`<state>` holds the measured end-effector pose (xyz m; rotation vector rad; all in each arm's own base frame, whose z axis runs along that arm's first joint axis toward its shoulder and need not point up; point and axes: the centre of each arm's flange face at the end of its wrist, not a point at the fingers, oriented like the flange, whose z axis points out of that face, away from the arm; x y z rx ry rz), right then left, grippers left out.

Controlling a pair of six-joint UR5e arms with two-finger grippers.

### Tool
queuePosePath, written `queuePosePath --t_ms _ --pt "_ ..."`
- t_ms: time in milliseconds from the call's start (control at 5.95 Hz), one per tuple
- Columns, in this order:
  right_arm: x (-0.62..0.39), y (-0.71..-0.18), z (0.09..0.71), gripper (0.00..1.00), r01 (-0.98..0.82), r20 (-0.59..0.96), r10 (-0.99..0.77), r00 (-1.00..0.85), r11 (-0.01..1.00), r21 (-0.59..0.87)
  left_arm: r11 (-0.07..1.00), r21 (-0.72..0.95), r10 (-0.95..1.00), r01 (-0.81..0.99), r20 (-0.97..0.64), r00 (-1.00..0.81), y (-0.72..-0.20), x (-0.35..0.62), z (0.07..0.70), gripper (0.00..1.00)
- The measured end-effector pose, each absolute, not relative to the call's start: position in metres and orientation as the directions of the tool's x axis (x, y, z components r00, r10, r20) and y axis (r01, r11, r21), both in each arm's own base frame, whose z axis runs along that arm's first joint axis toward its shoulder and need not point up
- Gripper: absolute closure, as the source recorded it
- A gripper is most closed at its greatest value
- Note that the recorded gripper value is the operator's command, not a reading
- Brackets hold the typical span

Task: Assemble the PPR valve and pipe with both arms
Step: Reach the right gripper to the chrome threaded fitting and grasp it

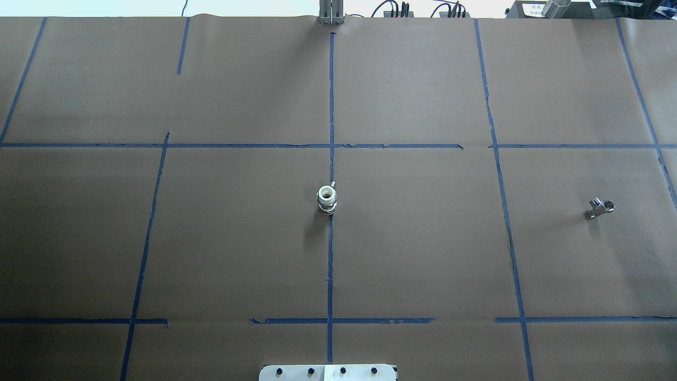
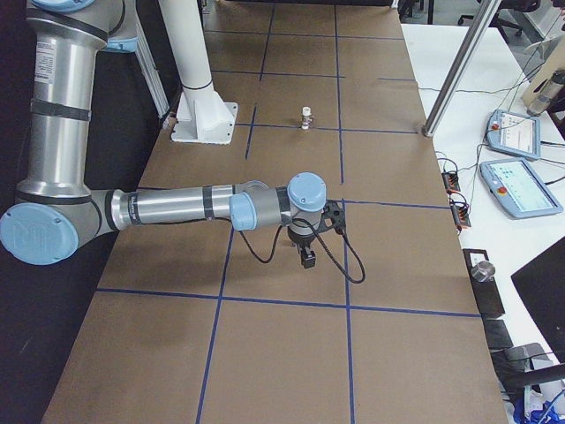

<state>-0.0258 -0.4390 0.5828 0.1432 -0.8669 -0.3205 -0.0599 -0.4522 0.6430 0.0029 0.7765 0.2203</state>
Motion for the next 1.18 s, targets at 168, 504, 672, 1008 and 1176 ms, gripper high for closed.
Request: queuePosePath --t_ms 168,504,672,1008,1176 --pt "-0.053 -0.44 0.576 0.0 0.204 0.735 -0.304 0.606 0.952 0.226 0.986 0.059 0.153 -0.157 -0.7 0.697 -0.443 -0.07 0.654 0.0" --pt "-0.126 -0.422 0.577 0.0 0.146 0.731 -0.252 0.635 0.967 0.206 0.992 0.06 0.123 -0.114 -0.698 0.706 -0.442 -0.073 0.659 0.0" --pt "-0.152 -0.412 0.586 0.01 0.136 0.727 -0.256 0.637 0.966 0.221 0.992 0.061 0.12 -0.108 -0.697 0.707 -0.442 -0.073 0.66 0.0" --pt "-0.188 -0.404 0.598 0.14 0.166 0.7 -0.302 0.647 0.952 0.257 0.993 0.06 0.118 -0.106 -0.697 0.707 -0.442 -0.073 0.66 0.0" --pt "-0.195 -0.403 0.602 0.18 0.183 0.687 -0.321 0.652 0.946 0.269 0.992 0.06 0.119 -0.107 -0.697 0.707 -0.442 -0.073 0.66 0.0"
